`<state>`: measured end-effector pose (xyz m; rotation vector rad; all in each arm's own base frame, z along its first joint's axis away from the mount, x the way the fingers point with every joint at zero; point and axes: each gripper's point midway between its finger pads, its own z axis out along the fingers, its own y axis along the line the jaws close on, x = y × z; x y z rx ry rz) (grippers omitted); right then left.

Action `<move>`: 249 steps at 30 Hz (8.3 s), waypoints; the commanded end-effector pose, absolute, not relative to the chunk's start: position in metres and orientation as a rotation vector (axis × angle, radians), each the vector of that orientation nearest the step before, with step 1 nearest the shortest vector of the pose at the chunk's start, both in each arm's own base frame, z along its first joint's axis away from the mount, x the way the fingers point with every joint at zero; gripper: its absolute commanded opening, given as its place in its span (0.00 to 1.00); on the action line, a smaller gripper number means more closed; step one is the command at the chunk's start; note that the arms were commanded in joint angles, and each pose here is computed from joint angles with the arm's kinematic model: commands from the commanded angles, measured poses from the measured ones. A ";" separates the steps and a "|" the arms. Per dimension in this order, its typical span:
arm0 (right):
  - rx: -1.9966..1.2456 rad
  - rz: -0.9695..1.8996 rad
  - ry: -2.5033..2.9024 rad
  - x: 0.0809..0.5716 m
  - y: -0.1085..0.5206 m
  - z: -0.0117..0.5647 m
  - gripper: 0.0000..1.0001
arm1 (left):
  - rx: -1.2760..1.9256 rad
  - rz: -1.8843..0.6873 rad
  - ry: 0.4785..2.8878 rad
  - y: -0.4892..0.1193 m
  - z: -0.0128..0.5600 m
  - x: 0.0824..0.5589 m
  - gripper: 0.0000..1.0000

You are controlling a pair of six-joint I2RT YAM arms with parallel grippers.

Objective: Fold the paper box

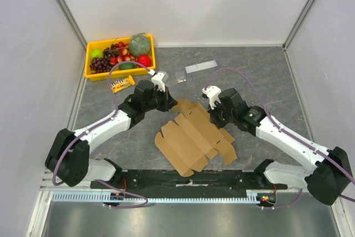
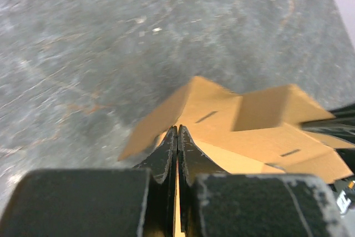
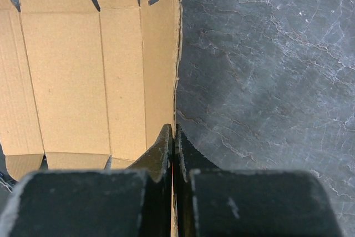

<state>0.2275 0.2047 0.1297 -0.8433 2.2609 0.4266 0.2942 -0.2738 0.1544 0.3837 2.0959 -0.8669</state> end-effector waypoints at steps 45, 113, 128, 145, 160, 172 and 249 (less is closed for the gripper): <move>-0.792 0.392 2.278 0.239 0.206 0.125 0.00 | 0.592 -0.979 2.307 -0.302 0.065 0.250 0.02; -1.219 -0.281 1.949 0.252 0.184 0.165 0.00 | 0.198 -0.873 2.104 -0.227 0.154 0.361 0.27; -1.261 -0.190 1.827 0.239 0.198 0.179 0.00 | 0.281 -1.023 2.109 -0.261 0.139 0.381 0.36; -1.253 -0.184 1.850 0.241 0.203 0.168 0.00 | 0.494 -1.221 2.004 -0.286 0.130 0.314 0.59; -1.250 -0.234 1.893 0.245 0.201 0.151 0.00 | 0.614 -1.248 1.932 -0.290 0.126 0.276 0.59; -1.308 -0.213 1.868 0.238 0.198 0.135 0.00 | 0.616 -1.235 1.951 -0.285 0.108 0.266 0.57; -1.509 -0.347 1.707 0.215 0.214 0.117 0.00 | 0.852 -1.239 1.887 -0.288 0.091 0.235 0.54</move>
